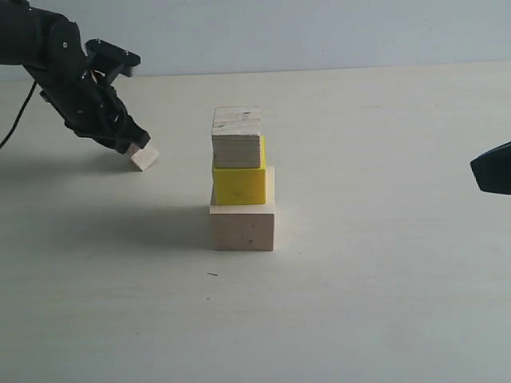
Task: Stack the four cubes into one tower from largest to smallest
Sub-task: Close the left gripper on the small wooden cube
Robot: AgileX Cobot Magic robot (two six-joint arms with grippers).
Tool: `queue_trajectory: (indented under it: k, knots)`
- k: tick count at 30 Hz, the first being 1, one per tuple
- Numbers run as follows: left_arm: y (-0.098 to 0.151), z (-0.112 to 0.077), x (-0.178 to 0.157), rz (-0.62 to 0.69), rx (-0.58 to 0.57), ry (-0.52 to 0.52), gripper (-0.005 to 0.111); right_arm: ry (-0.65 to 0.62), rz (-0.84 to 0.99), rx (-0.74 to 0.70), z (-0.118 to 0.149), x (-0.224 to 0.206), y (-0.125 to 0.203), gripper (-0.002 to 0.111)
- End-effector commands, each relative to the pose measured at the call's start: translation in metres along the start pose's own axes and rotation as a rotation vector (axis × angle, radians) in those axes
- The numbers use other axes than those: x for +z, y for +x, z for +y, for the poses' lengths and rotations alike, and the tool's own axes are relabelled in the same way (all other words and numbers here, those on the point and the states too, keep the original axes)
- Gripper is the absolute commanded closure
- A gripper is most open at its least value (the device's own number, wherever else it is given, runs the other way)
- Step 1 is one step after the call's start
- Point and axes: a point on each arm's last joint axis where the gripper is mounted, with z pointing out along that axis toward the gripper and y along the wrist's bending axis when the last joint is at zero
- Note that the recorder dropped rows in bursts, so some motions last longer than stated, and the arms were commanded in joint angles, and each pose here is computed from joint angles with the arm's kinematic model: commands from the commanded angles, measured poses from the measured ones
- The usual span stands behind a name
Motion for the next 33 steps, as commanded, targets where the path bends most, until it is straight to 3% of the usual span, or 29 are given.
queue_trajectory:
  k: [1,4,8,17,20,33]
  knots:
    - [-0.002,0.001,-0.019,-0.026,-0.023,0.020,0.039,-0.001,-0.016,0.000,0.000,0.000,-0.001,0.108]
    - [-0.005,-0.002,-0.026,-0.061,-0.019,0.055,0.035,-0.001,-0.016,0.000,0.000,0.000,-0.001,0.108]
    - [-0.014,-0.012,-0.031,-0.143,-0.004,0.177,0.035,-0.001,-0.016,-0.004,0.000,0.000,-0.001,0.108]
    - [-0.032,-0.008,-0.018,-0.154,0.048,0.168,0.035,0.000,0.000,0.000,0.000,0.000,0.001,0.108]
    - [-0.032,-0.007,-0.006,-0.094,0.085,0.168,0.035,0.000,0.000,0.000,0.000,0.000,0.001,0.108]
    - [-0.031,-0.004,0.003,-0.062,0.135,0.134,0.036,0.000,0.000,0.000,0.000,0.000,0.001,0.108]
